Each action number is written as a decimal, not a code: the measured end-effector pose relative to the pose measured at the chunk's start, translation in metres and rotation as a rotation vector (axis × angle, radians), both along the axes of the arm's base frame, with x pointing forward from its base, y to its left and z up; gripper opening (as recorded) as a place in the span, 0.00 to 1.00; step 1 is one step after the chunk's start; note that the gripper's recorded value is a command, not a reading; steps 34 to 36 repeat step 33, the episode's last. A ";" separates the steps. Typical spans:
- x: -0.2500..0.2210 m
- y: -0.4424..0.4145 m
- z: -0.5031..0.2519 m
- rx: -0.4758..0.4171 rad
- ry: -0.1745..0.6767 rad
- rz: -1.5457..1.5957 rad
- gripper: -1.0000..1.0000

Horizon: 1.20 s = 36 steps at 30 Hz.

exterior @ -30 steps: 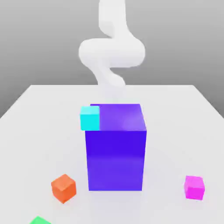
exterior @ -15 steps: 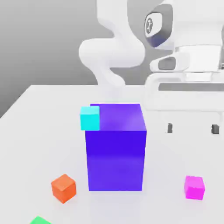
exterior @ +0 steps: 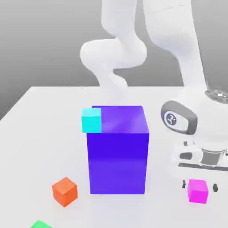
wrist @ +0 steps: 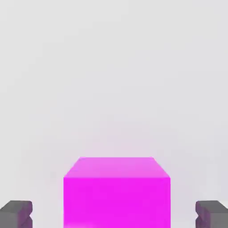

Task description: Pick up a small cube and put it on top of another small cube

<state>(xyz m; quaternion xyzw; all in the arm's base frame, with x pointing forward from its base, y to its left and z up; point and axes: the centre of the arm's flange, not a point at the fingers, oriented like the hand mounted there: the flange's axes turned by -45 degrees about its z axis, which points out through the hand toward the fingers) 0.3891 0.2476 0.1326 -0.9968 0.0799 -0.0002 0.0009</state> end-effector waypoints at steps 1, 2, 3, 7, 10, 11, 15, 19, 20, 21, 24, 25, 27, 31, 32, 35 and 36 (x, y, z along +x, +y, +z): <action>0.000 0.000 0.000 0.000 0.000 0.000 0.00; 0.000 0.000 0.000 0.001 -0.001 0.000 0.00; 0.000 0.000 0.000 0.002 -0.002 0.000 0.00; 0.001 0.001 0.017 0.002 -0.001 -0.001 0.00; 0.001 -0.001 0.051 0.000 -0.001 -0.002 0.00; 0.012 -0.013 0.057 -0.002 0.000 -0.017 0.00; 0.078 -0.095 0.069 -0.007 0.005 -0.119 0.00; 0.124 -0.194 0.080 -0.007 0.009 -0.217 0.00; 0.132 -0.218 0.083 -0.007 0.009 -0.239 0.00; 0.138 -0.243 0.086 -0.006 0.009 -0.260 0.00; 0.149 -0.317 0.096 -0.003 0.007 -0.321 0.00; 0.150 -0.342 0.100 -0.002 0.005 -0.340 0.00; 0.151 -0.392 0.094 0.000 0.002 -0.378 0.00; 0.150 -0.420 0.054 0.000 0.001 -0.399 1.00; 0.150 -0.420 0.054 0.000 0.001 -0.399 1.00; 0.150 -0.420 0.054 0.000 0.001 -0.399 1.00; 0.150 -0.420 0.054 0.000 0.001 -0.399 1.00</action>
